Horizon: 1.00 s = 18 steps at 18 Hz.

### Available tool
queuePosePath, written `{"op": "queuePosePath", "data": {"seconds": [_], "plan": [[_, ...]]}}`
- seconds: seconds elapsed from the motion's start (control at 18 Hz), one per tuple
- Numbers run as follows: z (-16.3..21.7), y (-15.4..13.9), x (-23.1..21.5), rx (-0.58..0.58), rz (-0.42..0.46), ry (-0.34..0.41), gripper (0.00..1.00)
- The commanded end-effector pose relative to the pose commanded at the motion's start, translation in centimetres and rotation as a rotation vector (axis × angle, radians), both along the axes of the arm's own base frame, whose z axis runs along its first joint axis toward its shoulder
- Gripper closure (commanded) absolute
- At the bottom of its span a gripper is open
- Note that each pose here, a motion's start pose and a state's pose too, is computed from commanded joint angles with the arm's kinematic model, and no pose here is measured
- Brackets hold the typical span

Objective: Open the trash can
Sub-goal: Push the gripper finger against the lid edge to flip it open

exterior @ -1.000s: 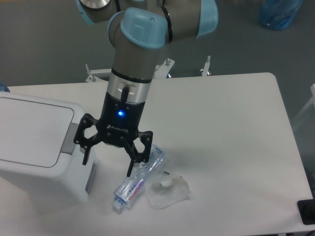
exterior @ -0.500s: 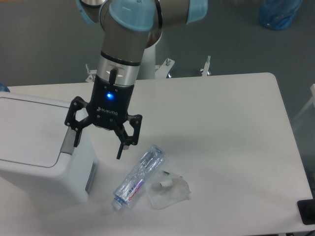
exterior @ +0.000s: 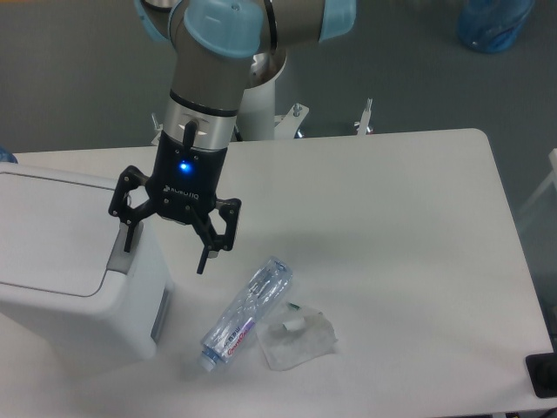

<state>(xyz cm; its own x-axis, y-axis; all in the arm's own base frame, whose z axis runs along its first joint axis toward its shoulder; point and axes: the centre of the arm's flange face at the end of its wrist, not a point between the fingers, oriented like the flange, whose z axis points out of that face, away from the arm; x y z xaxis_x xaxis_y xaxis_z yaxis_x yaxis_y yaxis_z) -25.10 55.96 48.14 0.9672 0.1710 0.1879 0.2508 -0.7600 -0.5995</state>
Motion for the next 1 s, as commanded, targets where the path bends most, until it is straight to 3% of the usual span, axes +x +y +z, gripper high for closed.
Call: {"op": "queuePosePath", "data": {"seconds": [1.0], "plan": [[-1.7, 0.0, 0.1, -0.025, -0.001, -0.020, 0.00]]}}
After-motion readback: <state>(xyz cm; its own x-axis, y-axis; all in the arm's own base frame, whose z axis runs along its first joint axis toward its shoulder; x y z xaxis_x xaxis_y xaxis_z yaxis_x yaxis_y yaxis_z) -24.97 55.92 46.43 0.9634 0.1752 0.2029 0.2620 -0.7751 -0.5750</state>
